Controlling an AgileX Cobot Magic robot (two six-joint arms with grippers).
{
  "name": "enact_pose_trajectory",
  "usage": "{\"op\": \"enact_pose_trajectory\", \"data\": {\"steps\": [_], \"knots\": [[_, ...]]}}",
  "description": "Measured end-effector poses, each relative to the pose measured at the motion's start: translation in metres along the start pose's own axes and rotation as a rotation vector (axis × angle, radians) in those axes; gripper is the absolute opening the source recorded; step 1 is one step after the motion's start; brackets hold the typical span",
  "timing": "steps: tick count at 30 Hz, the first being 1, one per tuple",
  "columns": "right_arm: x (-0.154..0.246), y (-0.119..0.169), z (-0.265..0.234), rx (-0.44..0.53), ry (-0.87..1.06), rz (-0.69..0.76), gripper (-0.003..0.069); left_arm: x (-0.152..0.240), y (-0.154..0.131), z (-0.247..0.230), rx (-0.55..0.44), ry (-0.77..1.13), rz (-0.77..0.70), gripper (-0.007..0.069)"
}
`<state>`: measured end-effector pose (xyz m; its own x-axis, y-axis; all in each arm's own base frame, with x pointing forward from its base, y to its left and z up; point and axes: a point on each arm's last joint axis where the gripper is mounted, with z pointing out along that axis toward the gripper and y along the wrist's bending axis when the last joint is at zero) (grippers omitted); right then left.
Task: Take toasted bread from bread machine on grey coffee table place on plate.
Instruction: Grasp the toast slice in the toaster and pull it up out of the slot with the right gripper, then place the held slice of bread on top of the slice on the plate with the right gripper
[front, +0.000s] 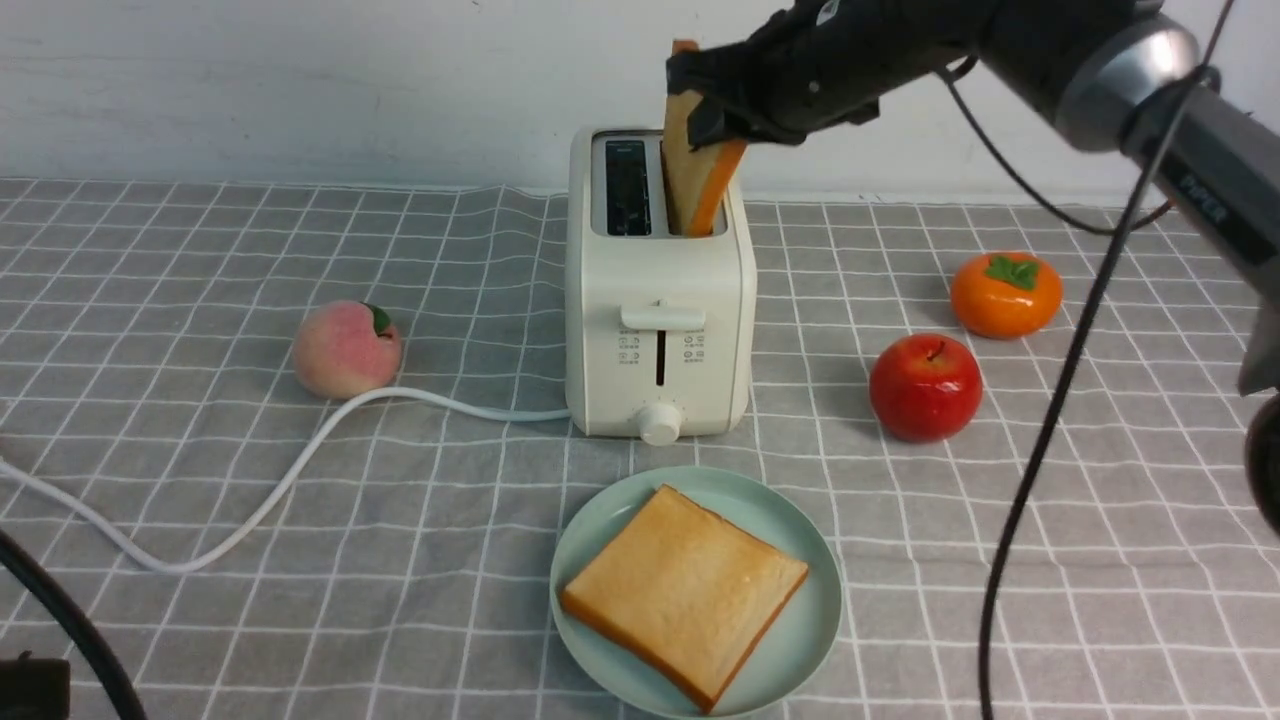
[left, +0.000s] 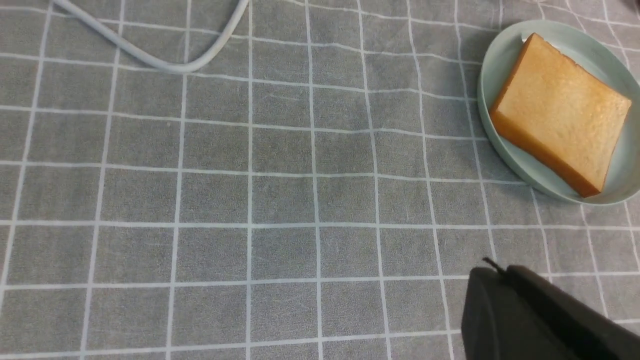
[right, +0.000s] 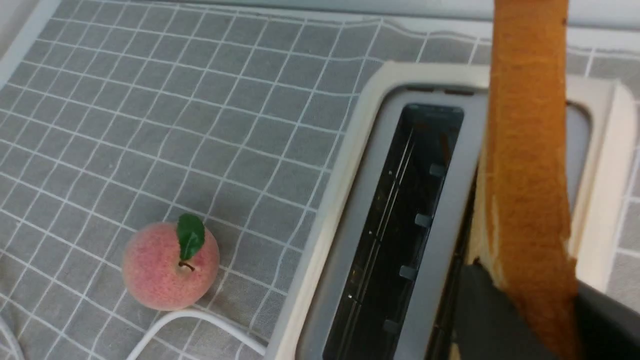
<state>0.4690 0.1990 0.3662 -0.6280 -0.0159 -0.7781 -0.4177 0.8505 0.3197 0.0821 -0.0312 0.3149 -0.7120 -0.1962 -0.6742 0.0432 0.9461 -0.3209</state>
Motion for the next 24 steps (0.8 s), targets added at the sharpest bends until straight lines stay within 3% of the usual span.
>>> {"op": "enact_pose_trajectory", "data": {"steps": [6,13,18,24], "knots": [[-0.029,0.036,-0.122,0.051,-0.014,-0.121,0.0109,-0.004,-0.001,0.000,0.012,-0.046,0.009,-0.0014],[-0.024,0.067,-0.235,0.047,-0.063,-0.185,0.0109,-0.010,-0.004,0.001,0.045,-0.114,0.014,-0.0014],[0.011,0.067,-0.245,0.010,0.051,-0.140,0.0109,-0.011,-0.005,0.001,0.054,-0.131,0.014,-0.0014],[0.088,0.054,-0.188,-0.163,0.402,-0.011,0.0109,-0.011,-0.005,0.001,0.053,-0.129,0.014,-0.0014]]}}
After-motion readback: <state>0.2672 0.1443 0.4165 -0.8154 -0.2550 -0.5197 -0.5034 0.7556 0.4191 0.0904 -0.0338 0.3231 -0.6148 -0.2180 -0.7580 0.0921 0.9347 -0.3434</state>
